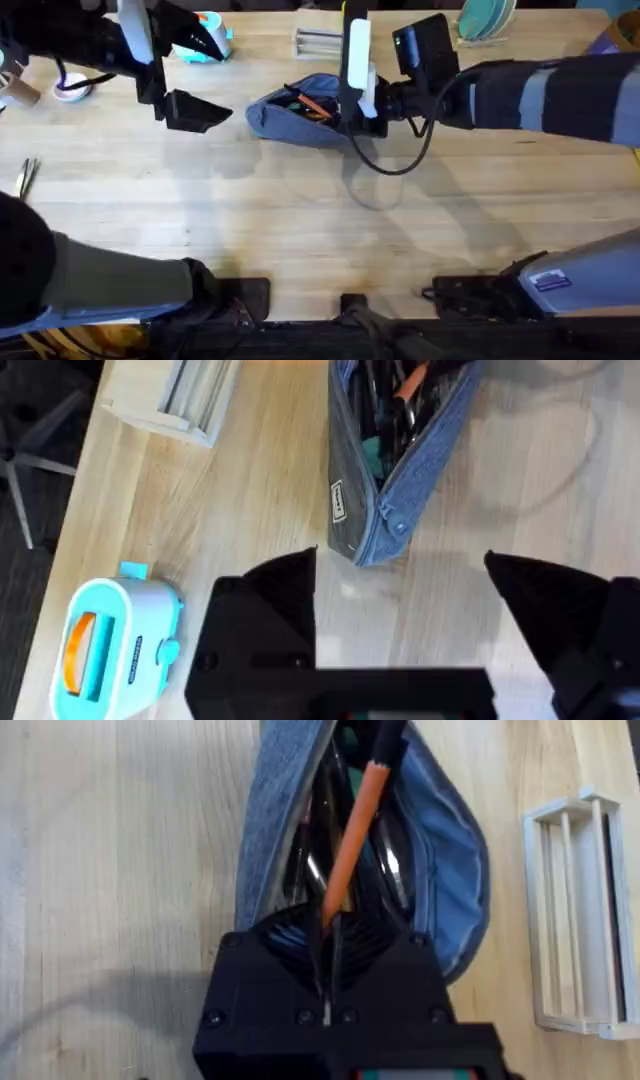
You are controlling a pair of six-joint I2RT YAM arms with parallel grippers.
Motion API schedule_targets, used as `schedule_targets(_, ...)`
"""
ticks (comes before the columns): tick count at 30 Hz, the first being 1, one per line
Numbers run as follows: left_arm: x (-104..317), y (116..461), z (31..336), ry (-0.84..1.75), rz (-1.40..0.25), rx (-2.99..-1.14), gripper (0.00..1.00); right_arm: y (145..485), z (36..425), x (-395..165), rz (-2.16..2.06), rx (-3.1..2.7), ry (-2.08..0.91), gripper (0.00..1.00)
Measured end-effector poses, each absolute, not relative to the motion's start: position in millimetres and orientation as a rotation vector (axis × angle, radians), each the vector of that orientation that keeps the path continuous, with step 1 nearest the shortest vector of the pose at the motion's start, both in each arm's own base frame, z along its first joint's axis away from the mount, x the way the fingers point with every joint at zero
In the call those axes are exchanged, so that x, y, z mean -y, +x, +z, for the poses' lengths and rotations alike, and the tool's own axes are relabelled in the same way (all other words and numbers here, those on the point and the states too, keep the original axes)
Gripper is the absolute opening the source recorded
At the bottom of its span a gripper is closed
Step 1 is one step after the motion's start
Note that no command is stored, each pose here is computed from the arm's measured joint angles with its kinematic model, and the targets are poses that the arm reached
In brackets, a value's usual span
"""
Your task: Unzip the bag, pick up the pens from the table one at a time and place them inside, then zip the bag closed.
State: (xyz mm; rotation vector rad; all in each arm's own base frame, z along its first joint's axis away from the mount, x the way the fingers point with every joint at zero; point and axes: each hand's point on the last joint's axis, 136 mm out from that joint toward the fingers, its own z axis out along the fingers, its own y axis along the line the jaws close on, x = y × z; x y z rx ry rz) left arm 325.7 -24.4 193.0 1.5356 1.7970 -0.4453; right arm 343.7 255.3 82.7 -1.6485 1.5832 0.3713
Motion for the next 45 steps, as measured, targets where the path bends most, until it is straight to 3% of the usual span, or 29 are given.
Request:
schedule_targets(13,24.4,325.7,192.9,1.535,-0.446,-1.797,0.993,373.7,103.0,-253.3,0.217,-1.573,-1.63,0.031)
schedule_targets(20,24.4,325.7,192.9,1.535,-0.446,-1.797,0.993,350.9,83.8,-235.4,0.171,-1.565,-1.883,0.03)
schedule_targets(35,24.4,325.7,192.9,1.535,-0.446,-1.797,0.993,370.1,101.3,-233.4,-0.012,-1.406,-1.992,0.03)
schedule_targets(45,23.8,327.4,193.2,1.537,-0.436,-1.792,0.993,378.7,77.3,-256.2,-0.085,-1.284,-2.075,0.031)
